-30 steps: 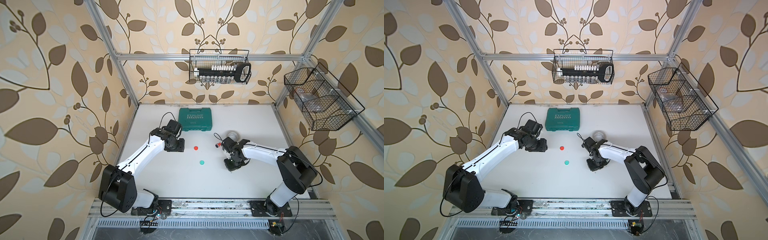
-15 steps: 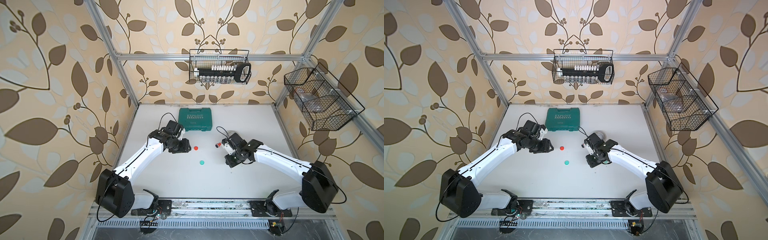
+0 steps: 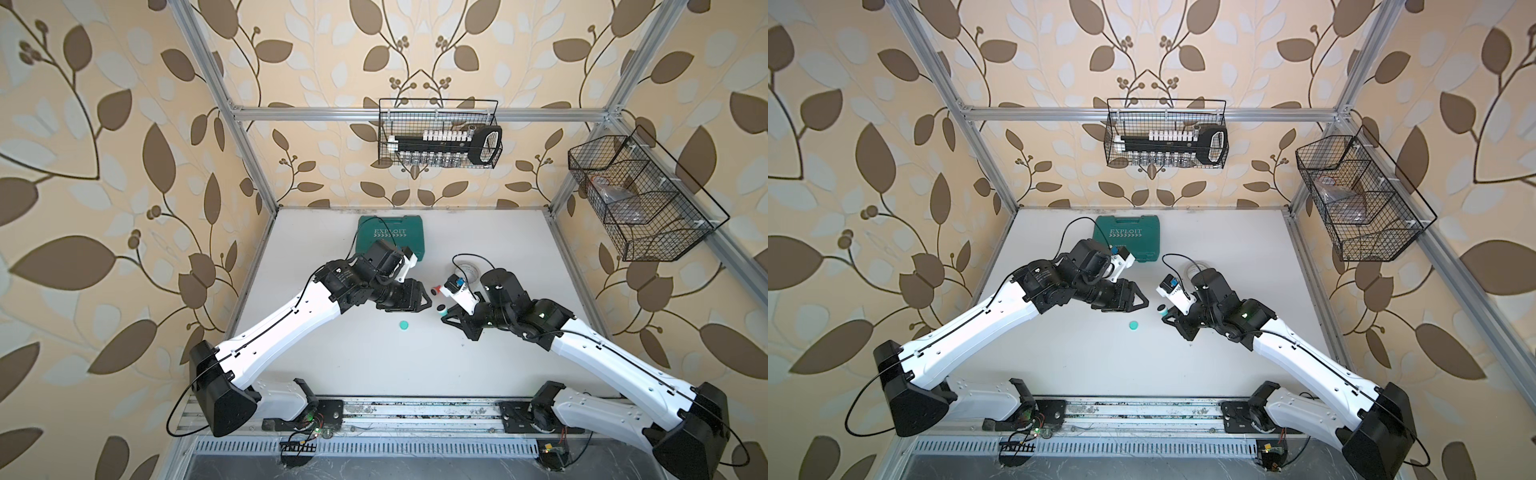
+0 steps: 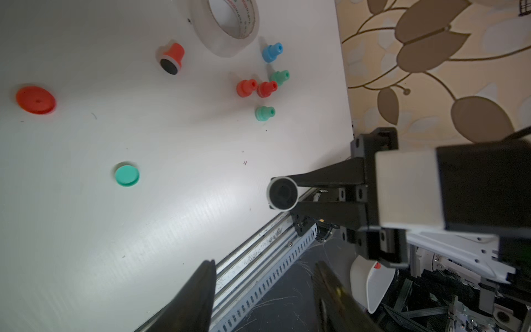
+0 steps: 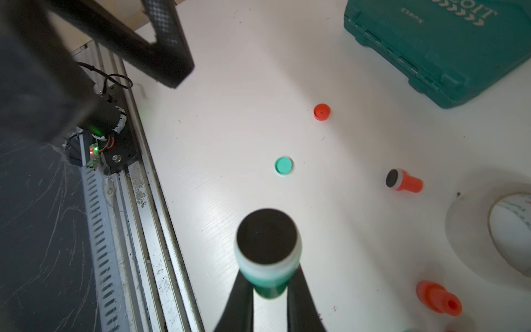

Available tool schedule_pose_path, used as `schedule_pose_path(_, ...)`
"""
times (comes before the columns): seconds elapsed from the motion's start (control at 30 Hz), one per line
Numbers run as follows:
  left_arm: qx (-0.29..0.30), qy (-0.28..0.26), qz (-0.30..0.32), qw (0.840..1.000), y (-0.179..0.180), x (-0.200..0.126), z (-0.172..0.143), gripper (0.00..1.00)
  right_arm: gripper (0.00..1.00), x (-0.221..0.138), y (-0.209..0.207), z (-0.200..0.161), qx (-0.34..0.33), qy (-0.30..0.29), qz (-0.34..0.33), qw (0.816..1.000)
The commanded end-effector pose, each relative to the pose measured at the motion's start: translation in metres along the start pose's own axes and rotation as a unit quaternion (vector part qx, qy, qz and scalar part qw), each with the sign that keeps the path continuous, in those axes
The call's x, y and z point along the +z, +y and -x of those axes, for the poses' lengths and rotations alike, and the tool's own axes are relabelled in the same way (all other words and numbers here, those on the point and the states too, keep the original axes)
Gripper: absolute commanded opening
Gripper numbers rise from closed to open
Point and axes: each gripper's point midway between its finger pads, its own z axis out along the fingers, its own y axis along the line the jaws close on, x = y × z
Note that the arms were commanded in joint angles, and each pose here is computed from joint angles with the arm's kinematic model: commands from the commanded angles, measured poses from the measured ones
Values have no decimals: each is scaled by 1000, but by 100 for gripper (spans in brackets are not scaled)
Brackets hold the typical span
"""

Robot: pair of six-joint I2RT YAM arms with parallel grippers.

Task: Close the stamp cap
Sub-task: Pick up the stamp from the center of the board.

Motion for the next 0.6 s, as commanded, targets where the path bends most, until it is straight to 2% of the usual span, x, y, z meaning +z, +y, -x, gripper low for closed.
schedule_pose_path(0.0, -6, -10, -4, 1000, -19, -3, 1, 57, 4, -7, 18, 9, -67, -36, 38, 996)
schedule_pose_path(0.27, -14, 8, 16, 1000, -25, 14, -12, 56, 0, -24, 26, 19, -102, -88, 39, 990)
schedule_pose_path(0.57, -16, 25, 11, 999, -37, 32, -20, 53, 0, -24, 28, 15, -103, -81, 41, 991)
